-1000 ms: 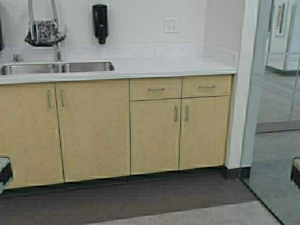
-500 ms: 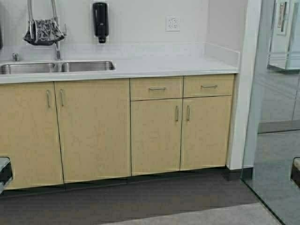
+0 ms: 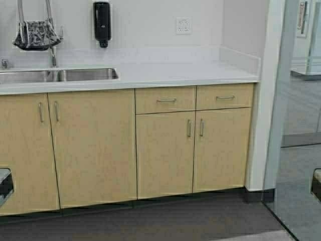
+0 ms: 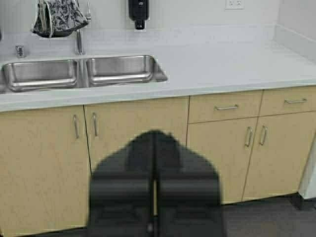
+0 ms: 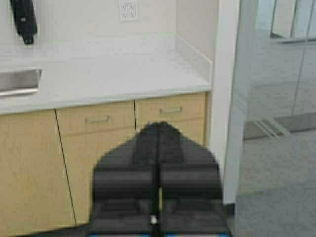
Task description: Get the cloth and wipe up the spill under the wine glass
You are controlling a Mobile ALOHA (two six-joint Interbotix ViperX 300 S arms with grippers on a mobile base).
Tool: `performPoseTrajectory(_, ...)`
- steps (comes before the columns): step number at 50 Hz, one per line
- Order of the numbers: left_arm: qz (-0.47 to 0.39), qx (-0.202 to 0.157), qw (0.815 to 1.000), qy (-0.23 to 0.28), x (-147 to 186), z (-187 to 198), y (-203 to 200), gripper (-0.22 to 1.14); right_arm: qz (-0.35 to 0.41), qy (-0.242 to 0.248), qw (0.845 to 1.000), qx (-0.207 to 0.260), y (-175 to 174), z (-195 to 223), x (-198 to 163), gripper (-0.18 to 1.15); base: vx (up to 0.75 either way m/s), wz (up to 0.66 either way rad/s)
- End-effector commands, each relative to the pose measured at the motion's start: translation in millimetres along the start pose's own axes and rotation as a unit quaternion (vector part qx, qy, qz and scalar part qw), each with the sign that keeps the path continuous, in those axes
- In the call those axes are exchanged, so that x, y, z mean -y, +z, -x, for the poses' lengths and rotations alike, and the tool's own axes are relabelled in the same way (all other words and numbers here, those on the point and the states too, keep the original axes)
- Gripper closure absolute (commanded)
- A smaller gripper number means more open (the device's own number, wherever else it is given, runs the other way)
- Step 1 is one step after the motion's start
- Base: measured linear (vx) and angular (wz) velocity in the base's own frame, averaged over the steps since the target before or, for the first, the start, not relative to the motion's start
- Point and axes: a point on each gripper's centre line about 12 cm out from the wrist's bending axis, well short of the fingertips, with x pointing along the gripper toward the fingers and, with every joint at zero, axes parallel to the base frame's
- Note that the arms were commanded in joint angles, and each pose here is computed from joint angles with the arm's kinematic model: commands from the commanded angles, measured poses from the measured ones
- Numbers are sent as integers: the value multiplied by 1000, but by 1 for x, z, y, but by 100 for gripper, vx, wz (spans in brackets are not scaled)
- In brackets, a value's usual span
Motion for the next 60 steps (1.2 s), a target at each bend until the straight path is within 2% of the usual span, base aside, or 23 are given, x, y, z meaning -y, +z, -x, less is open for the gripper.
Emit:
performPoseTrajectory(1,-1,11,1000,-1,0,-2,8,89,1,1,1000,14,10,-2,-1,91,35,6)
performPoseTrajectory(41,5,13,1000,-1,0,8,-3,89,-2,13,1000,23,12,3,-5,91,43,12)
performPoseTrajectory(60,15,36,999,-2,0,24,-2,89,-2,13,1000,26,13,3,-5,91,40,16)
